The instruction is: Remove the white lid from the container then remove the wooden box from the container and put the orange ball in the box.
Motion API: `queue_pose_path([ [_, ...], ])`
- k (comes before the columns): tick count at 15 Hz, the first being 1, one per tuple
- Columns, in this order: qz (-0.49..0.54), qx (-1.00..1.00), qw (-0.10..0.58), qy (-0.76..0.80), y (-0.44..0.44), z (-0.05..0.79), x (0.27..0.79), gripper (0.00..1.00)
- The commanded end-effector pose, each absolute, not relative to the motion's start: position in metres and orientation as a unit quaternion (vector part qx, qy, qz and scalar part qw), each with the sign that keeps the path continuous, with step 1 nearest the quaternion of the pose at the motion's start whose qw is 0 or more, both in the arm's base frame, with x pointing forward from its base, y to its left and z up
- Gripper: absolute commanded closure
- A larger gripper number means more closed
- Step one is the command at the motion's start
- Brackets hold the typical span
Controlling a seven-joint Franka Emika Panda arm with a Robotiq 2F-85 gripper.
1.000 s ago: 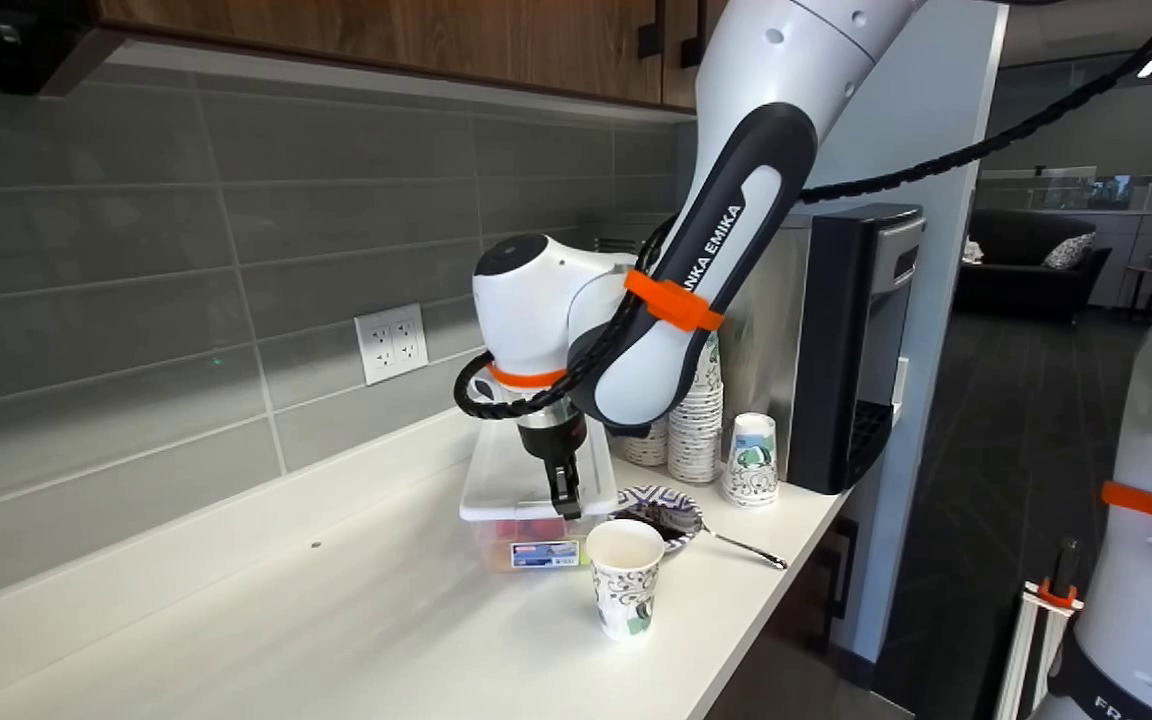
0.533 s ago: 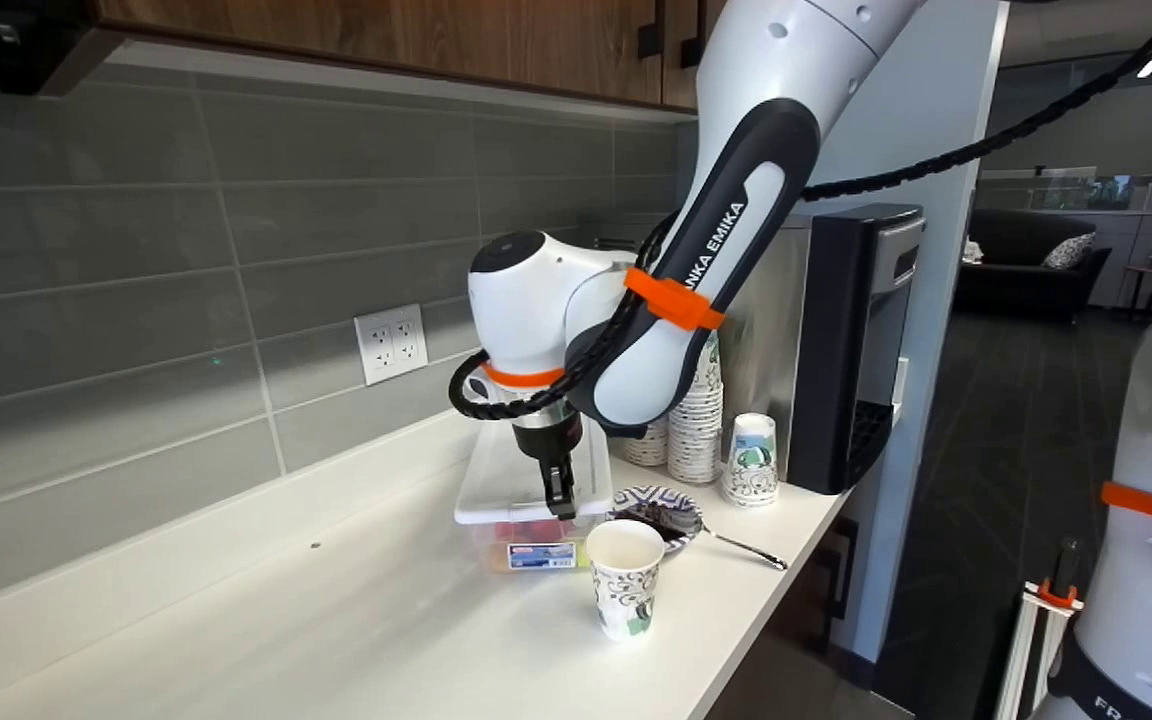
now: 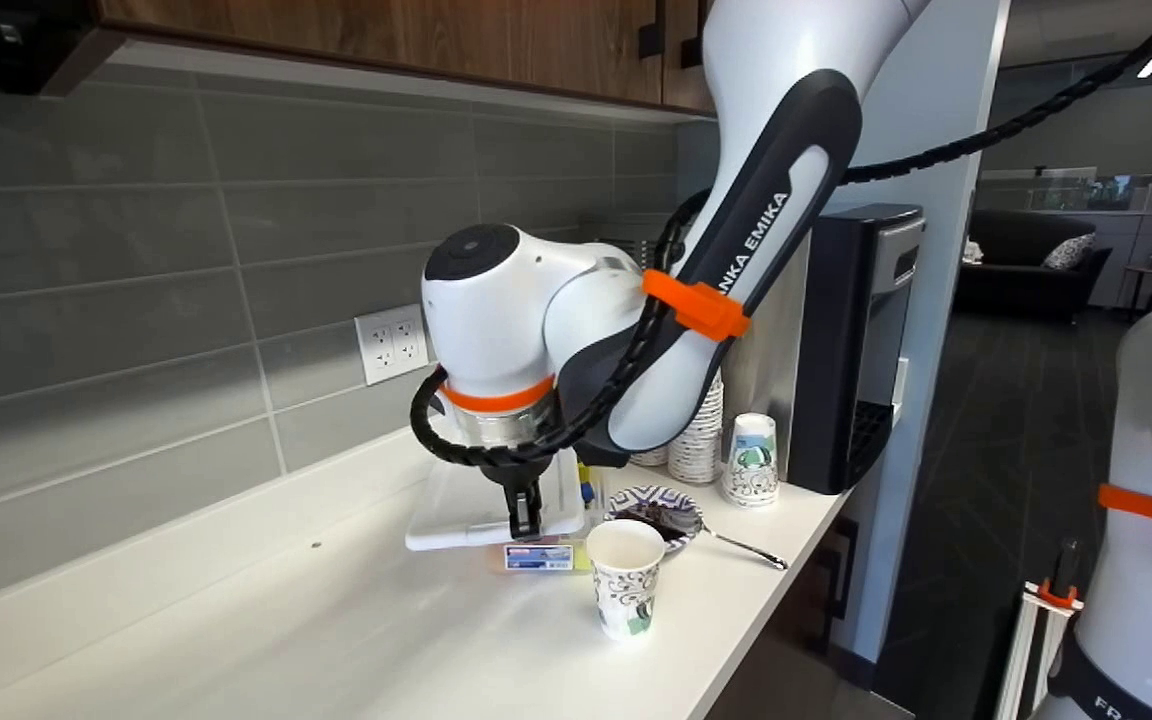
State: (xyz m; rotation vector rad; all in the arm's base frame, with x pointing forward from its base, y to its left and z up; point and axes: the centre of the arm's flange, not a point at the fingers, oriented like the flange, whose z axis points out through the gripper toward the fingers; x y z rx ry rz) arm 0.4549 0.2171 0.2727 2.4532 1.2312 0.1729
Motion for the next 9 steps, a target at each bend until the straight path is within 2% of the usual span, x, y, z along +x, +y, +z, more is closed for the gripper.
queue_pose_path([
  [1,0.092,0.858,0.228,0.451,0.236,0.286,0.430,0.92],
  [5,0.107,0.811,0.266,0.510,0.268,0.284,0.414,0.92],
  [9,0.103,0.773,0.260,0.570,0.303,0.270,0.392,0.92],
])
